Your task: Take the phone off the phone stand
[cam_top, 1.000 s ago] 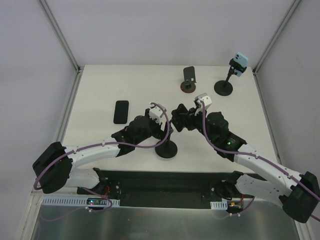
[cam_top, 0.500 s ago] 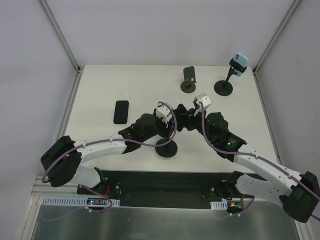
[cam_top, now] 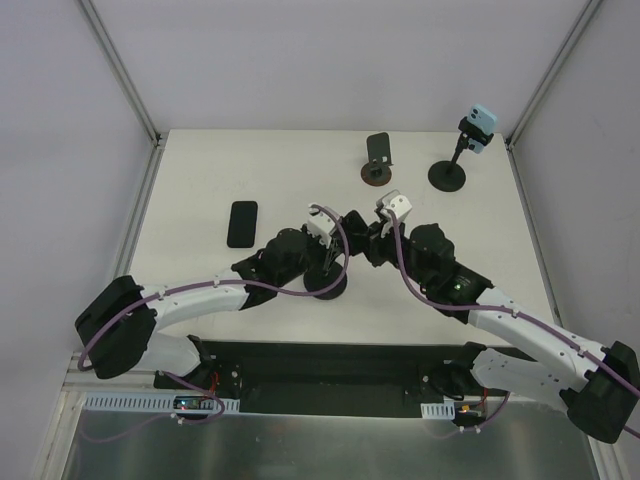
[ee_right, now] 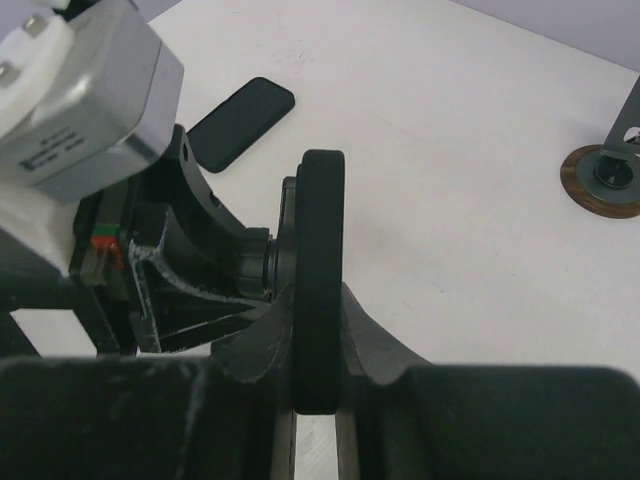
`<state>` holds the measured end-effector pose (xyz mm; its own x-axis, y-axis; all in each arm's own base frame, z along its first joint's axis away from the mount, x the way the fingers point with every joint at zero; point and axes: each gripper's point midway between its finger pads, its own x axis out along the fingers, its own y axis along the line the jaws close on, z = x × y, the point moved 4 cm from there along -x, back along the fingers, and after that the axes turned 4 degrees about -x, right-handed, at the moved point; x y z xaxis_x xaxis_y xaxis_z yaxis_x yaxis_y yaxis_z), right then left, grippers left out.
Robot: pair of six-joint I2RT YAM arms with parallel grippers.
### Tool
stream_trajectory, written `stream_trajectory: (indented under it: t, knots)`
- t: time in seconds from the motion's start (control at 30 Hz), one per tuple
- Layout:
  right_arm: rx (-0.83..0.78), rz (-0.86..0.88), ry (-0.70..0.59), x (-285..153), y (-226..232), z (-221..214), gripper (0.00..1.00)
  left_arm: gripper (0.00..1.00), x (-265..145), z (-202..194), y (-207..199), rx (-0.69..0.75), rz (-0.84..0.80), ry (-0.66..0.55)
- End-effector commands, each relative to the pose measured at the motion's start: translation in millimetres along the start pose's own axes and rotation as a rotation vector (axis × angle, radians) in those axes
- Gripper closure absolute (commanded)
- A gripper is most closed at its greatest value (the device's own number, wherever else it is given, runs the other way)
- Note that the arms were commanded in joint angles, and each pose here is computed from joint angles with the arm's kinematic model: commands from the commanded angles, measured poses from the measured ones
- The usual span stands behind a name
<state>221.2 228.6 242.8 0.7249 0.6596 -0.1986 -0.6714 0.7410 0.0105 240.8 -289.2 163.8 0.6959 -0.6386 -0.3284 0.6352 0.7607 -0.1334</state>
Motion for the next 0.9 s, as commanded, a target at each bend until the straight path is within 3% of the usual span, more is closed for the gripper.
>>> stream_trajectory:
  t: [0.0, 0.3, 0.57, 0.87]
  knots:
    - [-0.064, 0.016, -0.080, -10.5, 1.3, 35.2, 0.99, 1.00, -14.4, 15.8, 68.8, -0.105, 0.276, -0.075]
    - [-0.089, -0.020, -0.098, -15.7, -4.8, 39.1, 0.99, 1.00, -28.8, 15.1, 33.2, -0.004, -0.018, -0.032]
    - [-0.121, -0.042, -0.118, -19.7, -9.0, 42.3, 0.99, 1.00, -62.2, -2.5, 26.0, 0.032, -0.102, 0.041]
    - [-0.173, -0.019, -0.137, -21.1, -7.3, 43.0, 0.99, 1.00, -73.0, -19.3, 28.4, 0.006, -0.135, 0.091]
